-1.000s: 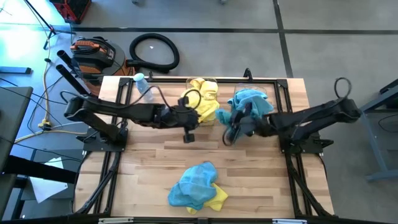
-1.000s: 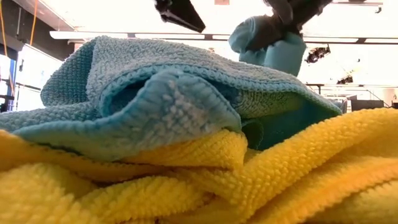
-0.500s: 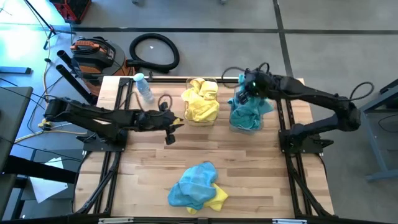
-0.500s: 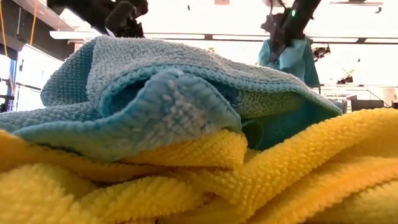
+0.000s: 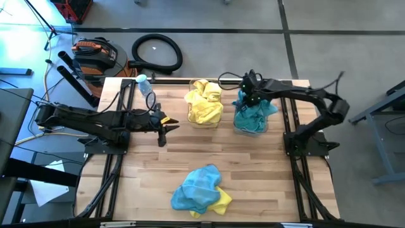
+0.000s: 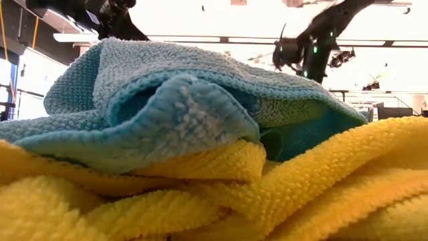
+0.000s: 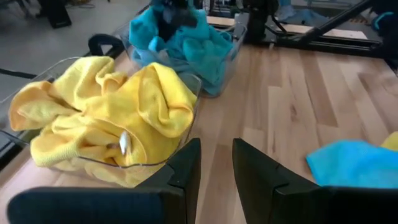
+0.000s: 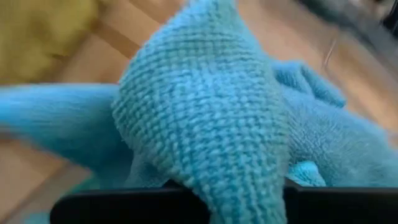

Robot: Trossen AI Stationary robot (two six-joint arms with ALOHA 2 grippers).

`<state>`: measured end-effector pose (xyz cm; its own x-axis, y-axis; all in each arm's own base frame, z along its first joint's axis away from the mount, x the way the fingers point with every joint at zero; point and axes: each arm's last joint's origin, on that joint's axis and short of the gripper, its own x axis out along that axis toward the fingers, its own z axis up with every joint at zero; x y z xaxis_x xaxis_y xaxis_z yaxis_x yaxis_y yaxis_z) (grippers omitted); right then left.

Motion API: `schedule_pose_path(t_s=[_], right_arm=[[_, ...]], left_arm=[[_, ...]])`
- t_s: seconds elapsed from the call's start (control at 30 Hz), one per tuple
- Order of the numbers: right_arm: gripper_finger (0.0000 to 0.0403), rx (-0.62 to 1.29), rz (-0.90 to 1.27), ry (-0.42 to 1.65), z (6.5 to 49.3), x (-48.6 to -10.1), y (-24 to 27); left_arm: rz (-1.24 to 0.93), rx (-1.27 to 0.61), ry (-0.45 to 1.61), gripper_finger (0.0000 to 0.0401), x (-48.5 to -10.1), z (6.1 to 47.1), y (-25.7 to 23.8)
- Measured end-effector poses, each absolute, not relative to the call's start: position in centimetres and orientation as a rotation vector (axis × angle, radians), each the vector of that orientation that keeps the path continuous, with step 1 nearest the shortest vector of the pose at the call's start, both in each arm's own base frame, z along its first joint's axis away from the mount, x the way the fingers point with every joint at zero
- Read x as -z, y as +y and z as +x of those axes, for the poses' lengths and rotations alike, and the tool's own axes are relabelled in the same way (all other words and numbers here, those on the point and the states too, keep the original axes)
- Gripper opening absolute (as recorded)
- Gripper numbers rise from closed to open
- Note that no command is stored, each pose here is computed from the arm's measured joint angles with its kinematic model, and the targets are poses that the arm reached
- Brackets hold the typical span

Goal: Sort microfiber towel by color & place in baskets
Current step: Put the blue towel into the right transparent bin

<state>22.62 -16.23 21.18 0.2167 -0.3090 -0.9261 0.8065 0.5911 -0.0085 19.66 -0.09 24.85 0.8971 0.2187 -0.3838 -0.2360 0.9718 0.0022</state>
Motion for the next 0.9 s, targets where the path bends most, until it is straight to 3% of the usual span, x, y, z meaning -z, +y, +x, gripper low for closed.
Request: schedule_pose_path(t_s=[0.23, 0.43, 0.7, 0.9], right_arm=[[0.0017, 0.851, 0.574, 1.077, 22.4, -16.7, -16.3], [0.0067, 0.836, 0.566, 1.036, 21.9, -15.4, -16.3], [0.016, 0.8, 0.575, 1.061, 22.1, -16.5, -17.1], [0.0192, 0.804, 0.622, 1.167, 22.5, -19.7, -17.4]], left_arm=[[-0.044, -0.239, 0.41, 0.0078, -24.6, 19.8, -0.1], [-0.045, -0.241, 0.409, 0.0078, -24.6, 19.8, -0.1], [-0.054, -0.244, 0.408, 0.0078, -24.6, 19.8, -0.1], [-0.054, -0.243, 0.408, 0.0078, -24.6, 19.8, -0.1]])
